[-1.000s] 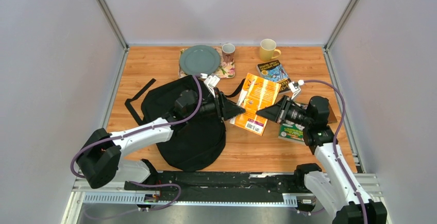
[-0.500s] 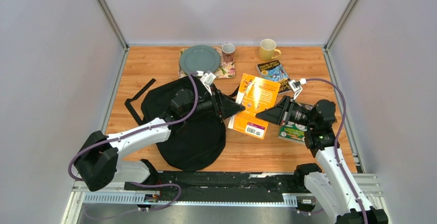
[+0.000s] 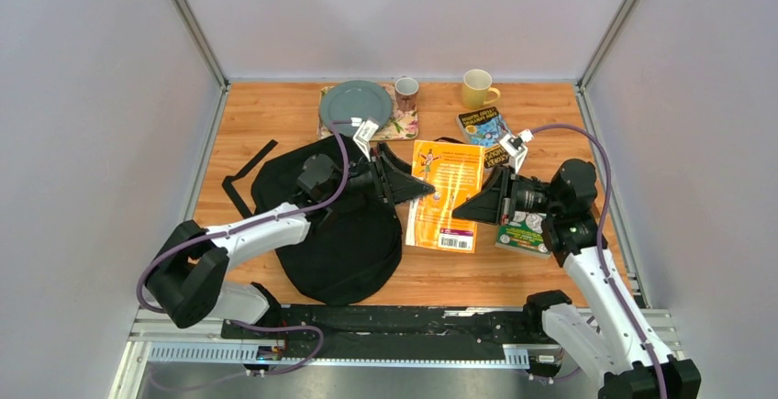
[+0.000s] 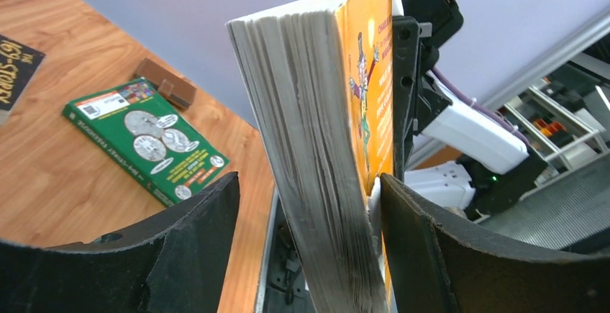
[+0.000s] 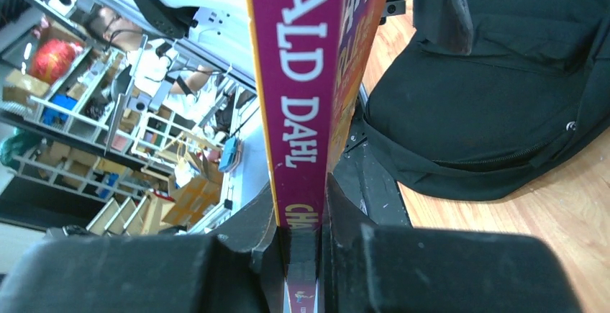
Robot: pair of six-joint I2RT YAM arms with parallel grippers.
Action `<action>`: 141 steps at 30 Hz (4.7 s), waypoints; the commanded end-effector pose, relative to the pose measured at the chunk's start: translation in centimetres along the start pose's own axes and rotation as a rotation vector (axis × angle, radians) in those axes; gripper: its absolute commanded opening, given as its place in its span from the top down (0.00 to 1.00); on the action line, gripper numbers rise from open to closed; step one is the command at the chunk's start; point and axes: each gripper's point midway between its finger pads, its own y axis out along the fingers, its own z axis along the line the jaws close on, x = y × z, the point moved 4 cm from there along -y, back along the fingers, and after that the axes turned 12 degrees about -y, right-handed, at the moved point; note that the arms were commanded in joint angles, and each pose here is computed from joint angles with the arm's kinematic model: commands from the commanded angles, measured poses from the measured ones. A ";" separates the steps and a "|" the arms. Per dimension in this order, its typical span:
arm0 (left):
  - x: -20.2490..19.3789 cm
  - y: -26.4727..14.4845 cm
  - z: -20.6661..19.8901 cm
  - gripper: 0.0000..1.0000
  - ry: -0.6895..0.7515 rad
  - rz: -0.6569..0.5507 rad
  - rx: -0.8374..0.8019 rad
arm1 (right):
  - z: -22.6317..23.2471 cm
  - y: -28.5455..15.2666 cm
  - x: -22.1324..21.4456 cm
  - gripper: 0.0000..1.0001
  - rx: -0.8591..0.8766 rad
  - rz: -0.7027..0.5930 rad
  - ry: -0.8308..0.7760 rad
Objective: Pack the student bag
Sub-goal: Pick up the book from the center of the board, then place the book in the student bag.
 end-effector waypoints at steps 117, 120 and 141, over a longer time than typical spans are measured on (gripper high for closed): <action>-13.4 -12.3 12.6 0.52 0.227 0.632 0.960 | -6.4 -2.0 -5.1 1.00 -0.892 -0.307 0.133; -13.6 -13.2 12.7 0.55 0.226 0.643 0.986 | -6.5 -2.0 -5.2 1.00 -0.892 -0.306 0.138; -15.3 -15.2 12.5 0.62 0.181 0.723 0.999 | -6.9 -1.5 -5.7 1.00 -0.880 -0.291 0.159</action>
